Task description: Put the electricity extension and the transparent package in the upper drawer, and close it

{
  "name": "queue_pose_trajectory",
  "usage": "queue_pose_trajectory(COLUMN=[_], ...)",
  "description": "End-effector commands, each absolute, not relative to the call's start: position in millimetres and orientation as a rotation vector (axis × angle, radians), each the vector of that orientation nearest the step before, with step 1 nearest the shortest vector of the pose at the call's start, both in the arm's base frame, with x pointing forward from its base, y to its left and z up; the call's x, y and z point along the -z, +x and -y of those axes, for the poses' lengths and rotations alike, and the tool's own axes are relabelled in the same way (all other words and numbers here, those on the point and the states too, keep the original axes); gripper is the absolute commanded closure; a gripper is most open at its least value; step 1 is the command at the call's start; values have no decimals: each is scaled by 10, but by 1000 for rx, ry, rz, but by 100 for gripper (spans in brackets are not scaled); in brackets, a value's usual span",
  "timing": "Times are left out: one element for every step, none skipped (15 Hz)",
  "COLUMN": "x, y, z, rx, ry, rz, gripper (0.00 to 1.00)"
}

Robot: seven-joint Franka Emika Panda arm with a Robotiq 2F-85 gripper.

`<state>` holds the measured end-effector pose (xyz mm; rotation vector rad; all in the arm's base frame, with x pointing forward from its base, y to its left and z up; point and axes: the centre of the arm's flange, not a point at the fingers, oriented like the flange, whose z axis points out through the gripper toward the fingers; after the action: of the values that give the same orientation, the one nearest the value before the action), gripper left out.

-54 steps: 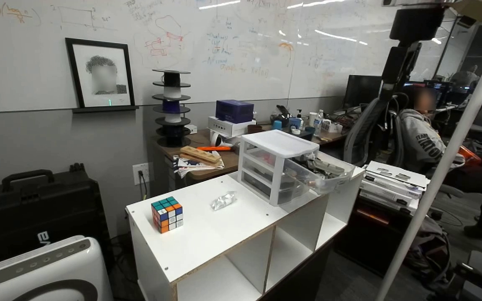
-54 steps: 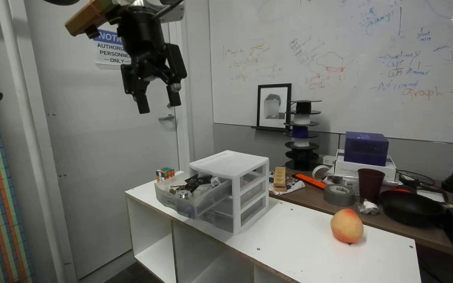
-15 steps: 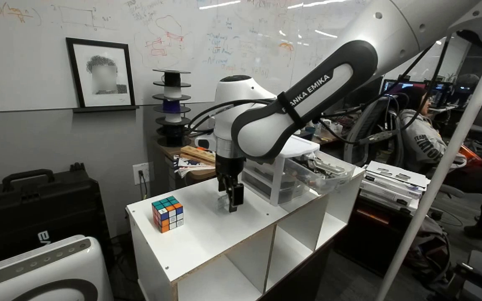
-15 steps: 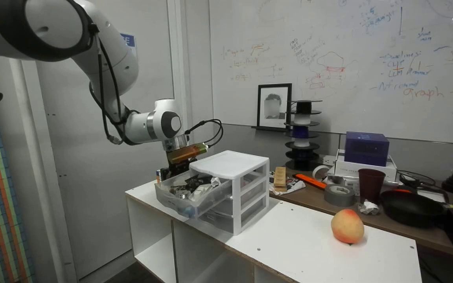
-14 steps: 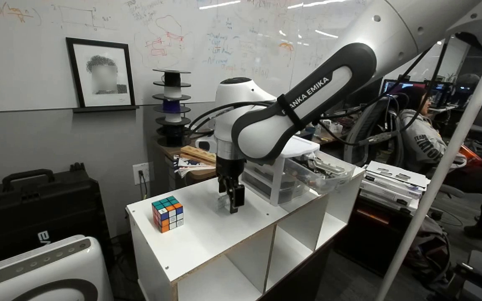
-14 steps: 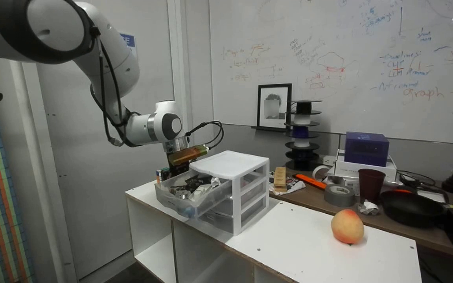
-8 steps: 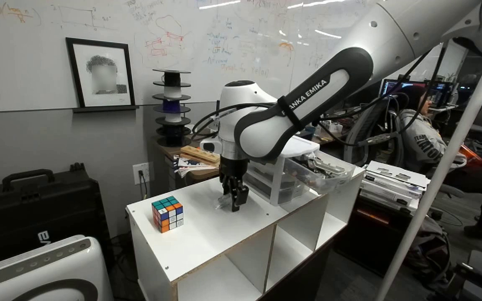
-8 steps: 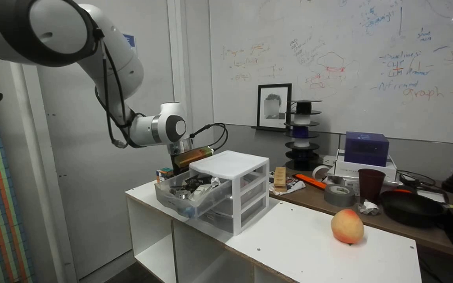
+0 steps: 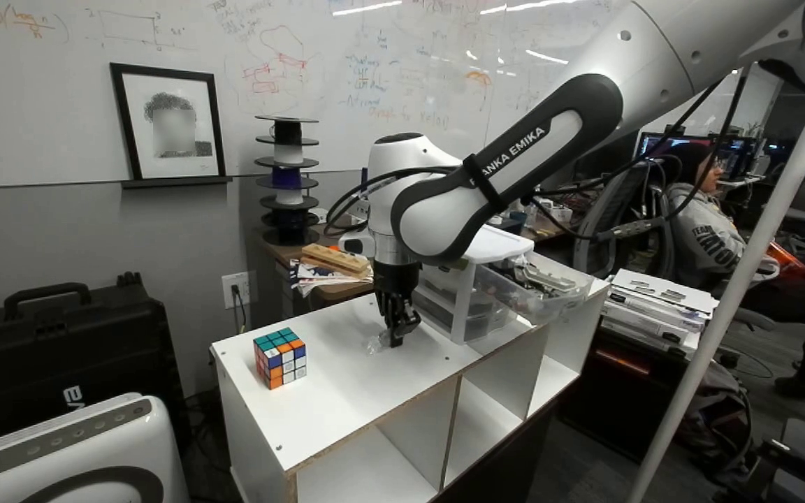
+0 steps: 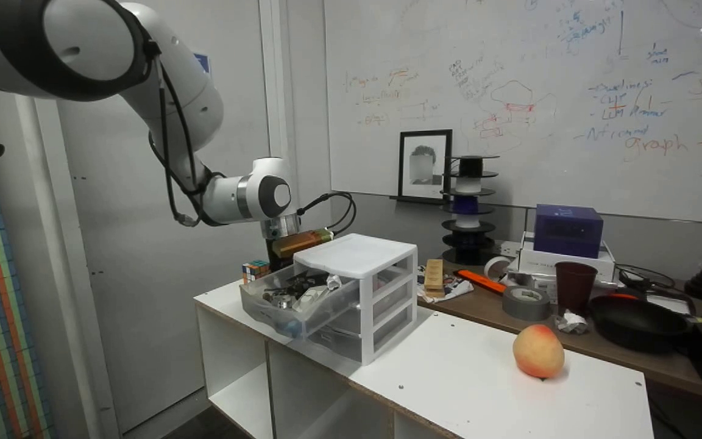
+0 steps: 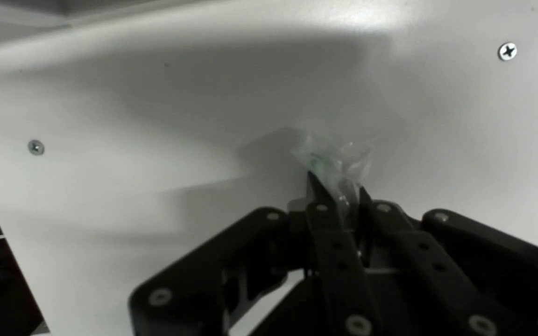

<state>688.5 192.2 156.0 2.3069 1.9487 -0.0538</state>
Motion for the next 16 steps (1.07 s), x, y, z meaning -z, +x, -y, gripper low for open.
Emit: queue_pose_trajectory(x=[-1720,-1799,-1935,-2060,-2233,-2397,-2593,-2777,-2947,-3110,-3261,-3396,-3498,-3595,-3688,-3746], y=[6824,6817,6801,6789,6759,6740,6711,6690,6640,6594,6543,6498,6446,6392,6332,6271], z=[-1802,-1787,-1809,-1816,-1835,-1862,-1891,-1924,-1937,-1955,-1973,-1982,-1967,-1934,-1891,-1808], rx=[147,151,142,133,111,87,44,20,-5,-36,-46,-52,-68,-85,-92,-96], ry=[2367,2384,2408,2432,2464,2487,2508,2528,2541,2547,2557,2564,2570,2571,2574,2583], rz=[-1821,-1790,-1758,-1723,-1687,-1656,-1624,-1588,-1562,-1530,-1488,-1440,-1395,-1341,-1302,-1247], gripper=[85,83,84,82,84,83,84,84,84,85,84,85,84,84,85,86])
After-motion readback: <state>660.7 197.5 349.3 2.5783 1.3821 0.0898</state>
